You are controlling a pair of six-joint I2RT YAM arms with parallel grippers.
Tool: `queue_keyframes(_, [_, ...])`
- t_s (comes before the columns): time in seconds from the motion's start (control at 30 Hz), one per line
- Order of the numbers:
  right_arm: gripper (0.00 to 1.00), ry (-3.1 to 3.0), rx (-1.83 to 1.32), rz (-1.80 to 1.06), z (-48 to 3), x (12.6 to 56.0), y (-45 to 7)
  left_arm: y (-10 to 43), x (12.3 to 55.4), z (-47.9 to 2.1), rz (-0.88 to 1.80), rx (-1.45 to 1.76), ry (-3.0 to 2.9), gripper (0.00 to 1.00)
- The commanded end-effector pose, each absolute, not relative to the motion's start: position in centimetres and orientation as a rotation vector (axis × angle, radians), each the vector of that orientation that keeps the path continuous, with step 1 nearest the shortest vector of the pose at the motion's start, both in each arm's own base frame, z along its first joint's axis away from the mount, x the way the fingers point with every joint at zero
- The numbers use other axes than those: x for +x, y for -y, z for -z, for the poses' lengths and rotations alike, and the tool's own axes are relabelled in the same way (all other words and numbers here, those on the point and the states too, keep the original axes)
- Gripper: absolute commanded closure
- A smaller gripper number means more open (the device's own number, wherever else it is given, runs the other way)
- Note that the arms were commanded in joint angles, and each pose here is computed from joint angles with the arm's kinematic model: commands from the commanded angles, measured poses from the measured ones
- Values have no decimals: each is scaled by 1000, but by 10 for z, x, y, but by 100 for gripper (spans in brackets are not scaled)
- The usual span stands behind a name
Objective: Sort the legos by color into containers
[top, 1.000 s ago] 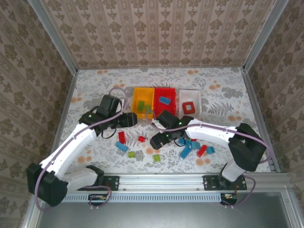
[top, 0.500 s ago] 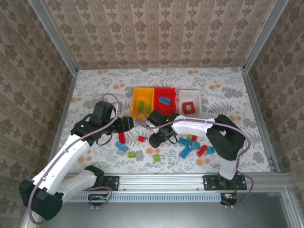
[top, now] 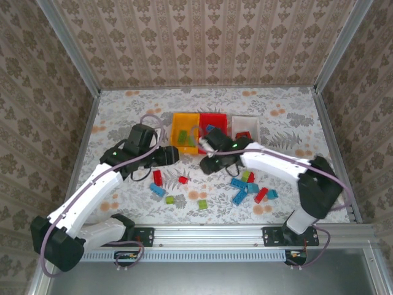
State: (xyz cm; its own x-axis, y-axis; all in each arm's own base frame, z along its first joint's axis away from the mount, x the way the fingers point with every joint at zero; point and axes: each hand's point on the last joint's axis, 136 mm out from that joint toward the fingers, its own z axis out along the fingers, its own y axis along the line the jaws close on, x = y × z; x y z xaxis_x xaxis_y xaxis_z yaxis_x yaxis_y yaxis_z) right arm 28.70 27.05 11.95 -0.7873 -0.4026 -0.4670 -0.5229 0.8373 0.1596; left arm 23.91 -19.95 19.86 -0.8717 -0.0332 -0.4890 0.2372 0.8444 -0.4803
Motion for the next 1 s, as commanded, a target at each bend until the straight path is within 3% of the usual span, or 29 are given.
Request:
queue_keyframes(0.0, [59, -2633, -403, -320, -130, 310, -213, 233, 251, -229, 833, 276, -2427, 38])
queue_keyframes(0.3, [59, -2723, 33, -120, -108, 365, -131, 297, 256, -237, 863, 511, -2390, 39])
queue_keyframes(0.43, [53, -2775, 99, -64, -91, 372, -122, 301, 253, -234, 852, 529, -2397, 39])
queue_keyframes(0.7, [33, -2738, 118, -63, -98, 377, -115, 284, 239, -208, 775, 559, -2479, 38])
queue_keyframes(0.83, [31, -2680, 79, -101, -121, 374, -118, 262, 231, -187, 652, 555, -2565, 36])
queue_keyframes(0.97, [30, -2569, -109, -220, -149, 358, -148, 194, 230, -160, 395, 222, -2725, 34])
